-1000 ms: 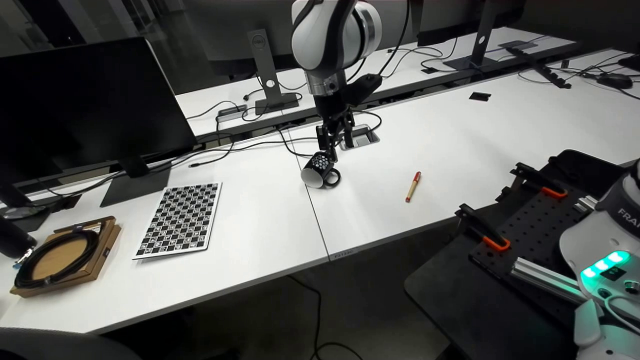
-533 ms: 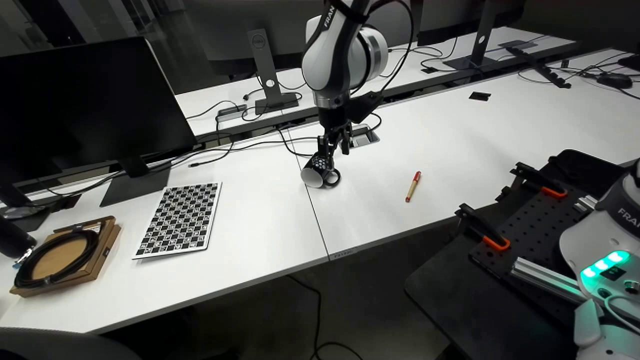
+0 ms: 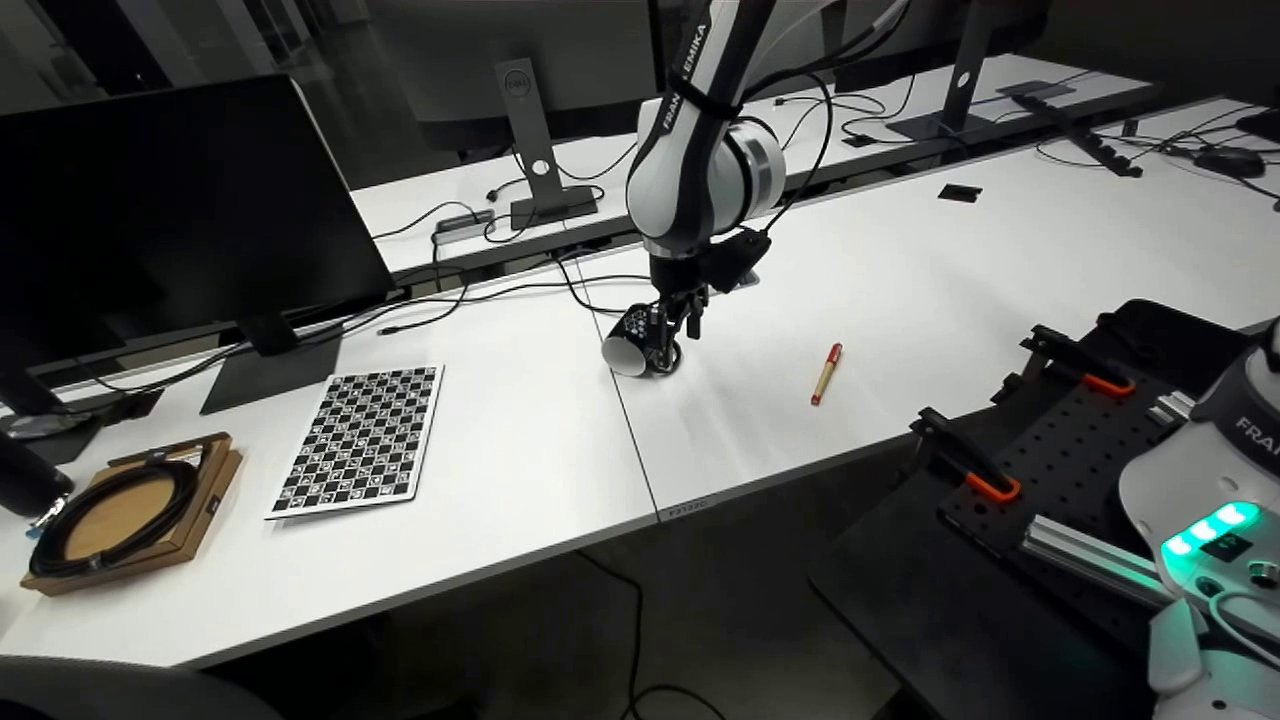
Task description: Pick the cup and put it upright
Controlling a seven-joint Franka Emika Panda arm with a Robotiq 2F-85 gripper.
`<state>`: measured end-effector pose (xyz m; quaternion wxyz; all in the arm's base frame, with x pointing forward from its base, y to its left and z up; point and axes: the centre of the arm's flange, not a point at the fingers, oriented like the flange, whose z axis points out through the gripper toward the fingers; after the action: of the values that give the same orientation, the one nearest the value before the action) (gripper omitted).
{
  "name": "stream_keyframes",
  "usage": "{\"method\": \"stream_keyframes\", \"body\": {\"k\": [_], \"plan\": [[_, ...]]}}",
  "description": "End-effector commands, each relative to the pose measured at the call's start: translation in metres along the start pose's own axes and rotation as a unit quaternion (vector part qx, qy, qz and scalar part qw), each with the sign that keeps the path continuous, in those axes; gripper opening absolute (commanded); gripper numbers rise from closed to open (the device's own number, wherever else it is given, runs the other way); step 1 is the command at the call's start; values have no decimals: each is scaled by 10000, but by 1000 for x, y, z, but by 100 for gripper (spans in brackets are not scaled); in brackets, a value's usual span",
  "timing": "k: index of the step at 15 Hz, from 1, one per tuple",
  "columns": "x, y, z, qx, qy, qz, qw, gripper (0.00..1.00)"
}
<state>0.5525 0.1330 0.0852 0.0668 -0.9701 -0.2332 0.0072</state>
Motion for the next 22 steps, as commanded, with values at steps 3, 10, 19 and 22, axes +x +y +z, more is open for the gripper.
{"method": "stream_keyframes", "body": {"k": [3, 10, 19, 22], "plan": [[29, 3, 22, -47, 170, -203, 9996, 100], [49, 5, 38, -65, 203, -332, 9992, 100], [68, 19, 56, -314, 182, -584, 9976, 100], [72, 24, 60, -379, 168, -666, 9969, 100]]}}
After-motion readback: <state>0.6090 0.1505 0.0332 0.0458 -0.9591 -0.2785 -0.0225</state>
